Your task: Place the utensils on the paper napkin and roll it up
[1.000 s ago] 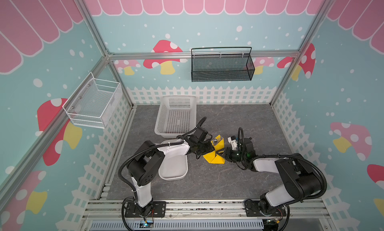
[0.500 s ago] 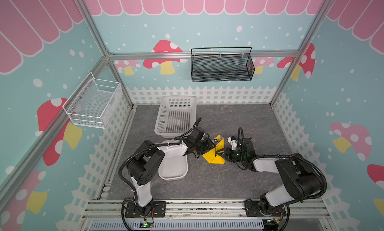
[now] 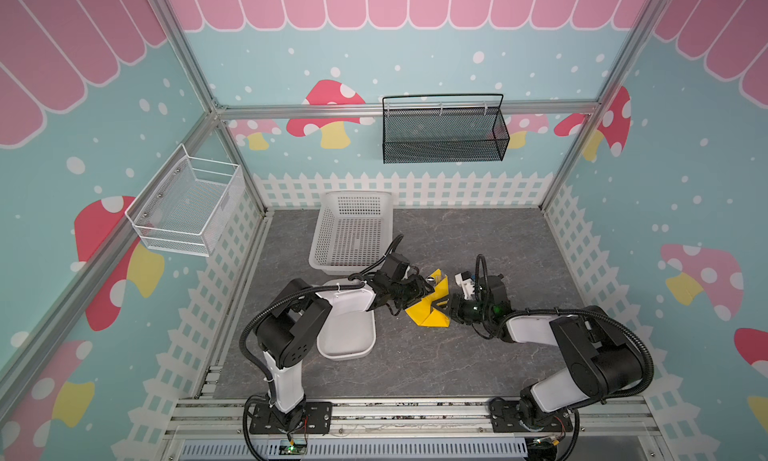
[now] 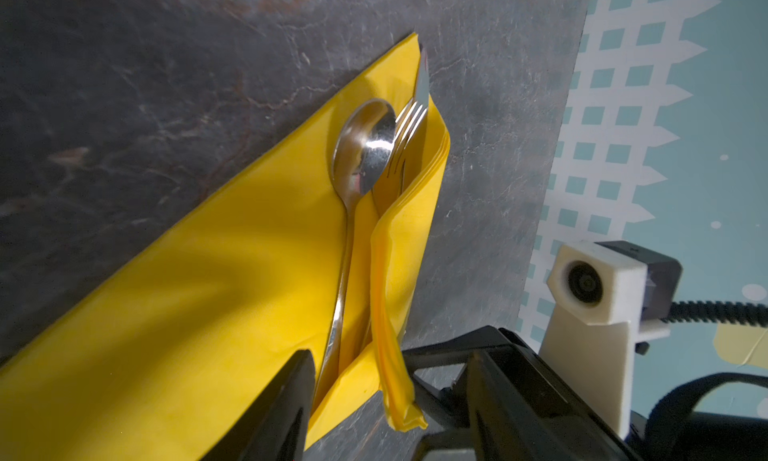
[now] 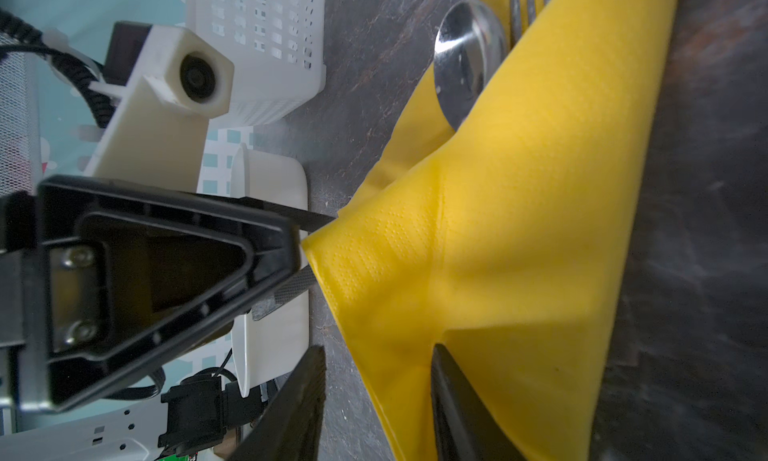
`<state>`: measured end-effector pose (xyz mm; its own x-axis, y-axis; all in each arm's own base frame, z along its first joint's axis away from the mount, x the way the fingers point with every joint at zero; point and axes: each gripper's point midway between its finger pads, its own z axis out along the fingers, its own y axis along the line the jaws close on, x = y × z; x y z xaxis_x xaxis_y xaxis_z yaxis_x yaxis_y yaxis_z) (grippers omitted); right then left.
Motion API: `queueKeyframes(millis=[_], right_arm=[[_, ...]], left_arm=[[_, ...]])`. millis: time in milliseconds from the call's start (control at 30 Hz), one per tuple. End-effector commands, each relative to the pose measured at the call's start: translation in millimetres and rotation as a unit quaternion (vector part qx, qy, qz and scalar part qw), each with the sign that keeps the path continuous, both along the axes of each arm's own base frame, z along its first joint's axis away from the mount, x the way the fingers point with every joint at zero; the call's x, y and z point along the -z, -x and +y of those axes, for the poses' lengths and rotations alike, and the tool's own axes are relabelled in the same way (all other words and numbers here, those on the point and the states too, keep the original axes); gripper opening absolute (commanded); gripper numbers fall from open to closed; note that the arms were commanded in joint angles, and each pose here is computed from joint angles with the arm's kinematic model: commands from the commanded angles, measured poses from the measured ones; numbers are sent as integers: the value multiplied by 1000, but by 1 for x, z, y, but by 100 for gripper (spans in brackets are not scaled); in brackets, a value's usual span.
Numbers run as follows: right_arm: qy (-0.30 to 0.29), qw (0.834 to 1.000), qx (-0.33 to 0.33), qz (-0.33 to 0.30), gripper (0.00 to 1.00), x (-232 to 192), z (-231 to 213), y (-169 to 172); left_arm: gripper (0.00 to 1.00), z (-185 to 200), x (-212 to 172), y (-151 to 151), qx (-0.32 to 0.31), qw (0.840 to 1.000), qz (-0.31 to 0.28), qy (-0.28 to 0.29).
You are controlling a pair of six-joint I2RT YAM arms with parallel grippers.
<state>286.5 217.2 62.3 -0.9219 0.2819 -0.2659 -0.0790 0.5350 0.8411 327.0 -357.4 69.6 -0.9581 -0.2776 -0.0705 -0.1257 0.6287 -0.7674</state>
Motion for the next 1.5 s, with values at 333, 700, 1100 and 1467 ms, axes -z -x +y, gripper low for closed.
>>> queueKeyframes(millis=[333, 700, 1100, 1467], right_arm=[[-6, 1000, -8, -13, 44, -9, 4, -1], [39, 998, 48, -3, 43, -6, -25, 7], [27, 998, 55, 35, 12, 6, -36, 22], [25, 998, 4, 61, 12, 20, -22, 36]], left_arm=[[28, -3, 9, -6, 9, 1000, 10, -18], [8, 2, 10, -2, 22, 999, 0, -31], [8, 2, 7, -1, 26, 999, -6, -29], [6, 4, 8, -1, 26, 999, -9, -34]])
